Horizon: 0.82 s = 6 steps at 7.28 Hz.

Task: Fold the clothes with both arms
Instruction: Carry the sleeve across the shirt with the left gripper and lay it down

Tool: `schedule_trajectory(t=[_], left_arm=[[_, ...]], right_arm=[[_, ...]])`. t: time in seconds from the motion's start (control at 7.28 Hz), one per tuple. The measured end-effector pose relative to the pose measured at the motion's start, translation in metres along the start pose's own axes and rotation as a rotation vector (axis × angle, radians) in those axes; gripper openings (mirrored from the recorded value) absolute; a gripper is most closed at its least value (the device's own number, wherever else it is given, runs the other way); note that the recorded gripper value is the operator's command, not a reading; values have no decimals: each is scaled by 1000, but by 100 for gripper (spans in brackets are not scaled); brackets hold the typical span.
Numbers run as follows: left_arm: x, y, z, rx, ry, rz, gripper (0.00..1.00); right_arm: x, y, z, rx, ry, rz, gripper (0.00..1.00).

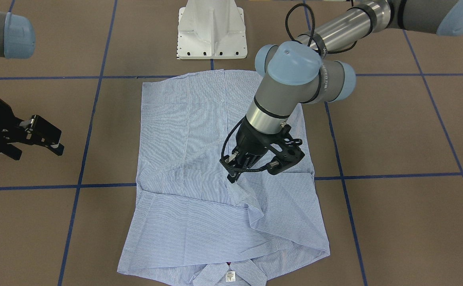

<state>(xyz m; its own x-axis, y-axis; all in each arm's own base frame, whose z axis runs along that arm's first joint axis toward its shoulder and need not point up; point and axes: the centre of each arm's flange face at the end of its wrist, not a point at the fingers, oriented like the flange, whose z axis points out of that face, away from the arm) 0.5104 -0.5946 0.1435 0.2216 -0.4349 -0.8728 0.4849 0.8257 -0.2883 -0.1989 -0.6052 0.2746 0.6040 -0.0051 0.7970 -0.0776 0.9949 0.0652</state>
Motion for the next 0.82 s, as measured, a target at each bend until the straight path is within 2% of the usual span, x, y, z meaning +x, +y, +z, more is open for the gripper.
schedule_trajectory(t=[0.41,0.69,0.82], left_arm=[[4,78,56,-4,-10,153,0],[-1,101,72,8,11,257,2],[2,104,73,10,24,275,4]], right_arm=[[6,-1,4,-2,12,8,100],[8,-1,6,-2,17,12,100],[9,-1,6,-2,19,14,100]])
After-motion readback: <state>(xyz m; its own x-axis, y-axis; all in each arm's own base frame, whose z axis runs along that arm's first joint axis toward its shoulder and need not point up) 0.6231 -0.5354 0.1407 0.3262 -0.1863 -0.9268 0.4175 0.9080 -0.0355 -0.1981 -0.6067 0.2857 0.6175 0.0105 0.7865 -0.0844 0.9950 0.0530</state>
